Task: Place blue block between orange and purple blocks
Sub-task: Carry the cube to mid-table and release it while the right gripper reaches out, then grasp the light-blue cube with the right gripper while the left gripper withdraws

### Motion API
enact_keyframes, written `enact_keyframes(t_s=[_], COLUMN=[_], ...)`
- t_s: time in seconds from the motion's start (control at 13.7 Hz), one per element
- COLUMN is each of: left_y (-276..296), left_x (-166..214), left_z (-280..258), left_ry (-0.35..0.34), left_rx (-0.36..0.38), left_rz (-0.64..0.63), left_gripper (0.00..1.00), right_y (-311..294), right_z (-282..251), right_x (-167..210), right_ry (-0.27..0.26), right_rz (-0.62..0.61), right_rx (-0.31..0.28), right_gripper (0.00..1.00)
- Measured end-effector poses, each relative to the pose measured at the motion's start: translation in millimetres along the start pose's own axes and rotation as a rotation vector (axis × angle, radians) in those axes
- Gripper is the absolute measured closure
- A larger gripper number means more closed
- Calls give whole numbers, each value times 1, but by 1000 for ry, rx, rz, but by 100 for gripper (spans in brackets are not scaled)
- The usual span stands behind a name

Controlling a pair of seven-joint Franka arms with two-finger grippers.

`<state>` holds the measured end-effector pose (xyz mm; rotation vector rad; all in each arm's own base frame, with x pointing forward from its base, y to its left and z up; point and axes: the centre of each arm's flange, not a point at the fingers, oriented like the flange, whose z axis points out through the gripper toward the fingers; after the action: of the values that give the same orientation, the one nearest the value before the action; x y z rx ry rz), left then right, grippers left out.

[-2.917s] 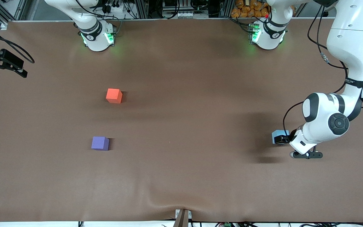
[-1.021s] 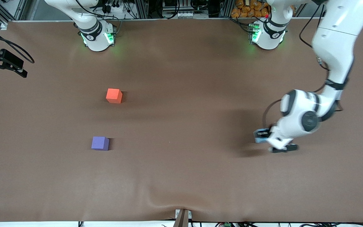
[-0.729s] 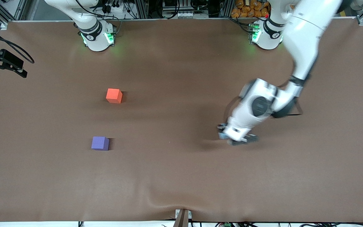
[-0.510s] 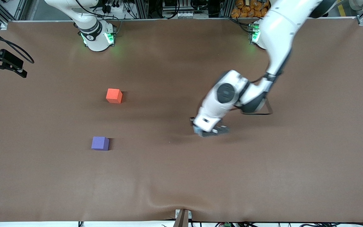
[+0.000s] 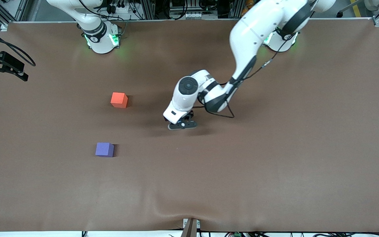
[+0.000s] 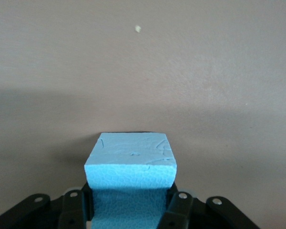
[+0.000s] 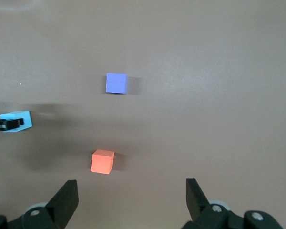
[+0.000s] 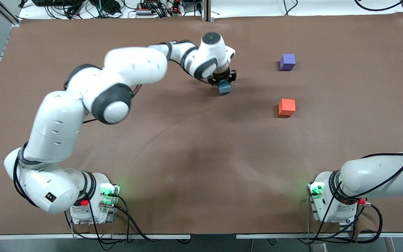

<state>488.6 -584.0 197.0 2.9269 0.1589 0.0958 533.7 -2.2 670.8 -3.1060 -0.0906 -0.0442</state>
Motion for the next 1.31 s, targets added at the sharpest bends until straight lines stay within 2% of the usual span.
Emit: enact_keyframes(t_s=[0.07,0.15,0.44,0.51,0.58,0.73,0.95,1.17,1.31], left_y=[5,8,9,9,9,-12,-94,-181,-227], left_x=[-3,-6,3,14,30,76,129,157,171], left_z=[-1,-1,-13,-31,-60,-152,-283,-358,-387], left_ry=[21,31,27,30,41,71,55,12,-11], left_rx=[8,13,22,30,29,34,135,227,251], left_rz=[18,34,19,6,-13,-84,-213,-293,-262], left_gripper=[47,42,4,0,0,0,0,0,0], right_y=[0,0,0,0,0,0,-21,-84,-128], right_z=[0,0,0,0,0,8,47,87,120], right_x=[0,0,0,0,0,4,24,40,52], right_ry=[0,0,0,0,-1,-16,-89,-153,-173], right_rz=[0,0,0,0,0,-1,-44,-151,-198], right_rx=[0,0,0,0,0,2,11,21,75], right_gripper=[0,0,0,0,0,0,0,0,0])
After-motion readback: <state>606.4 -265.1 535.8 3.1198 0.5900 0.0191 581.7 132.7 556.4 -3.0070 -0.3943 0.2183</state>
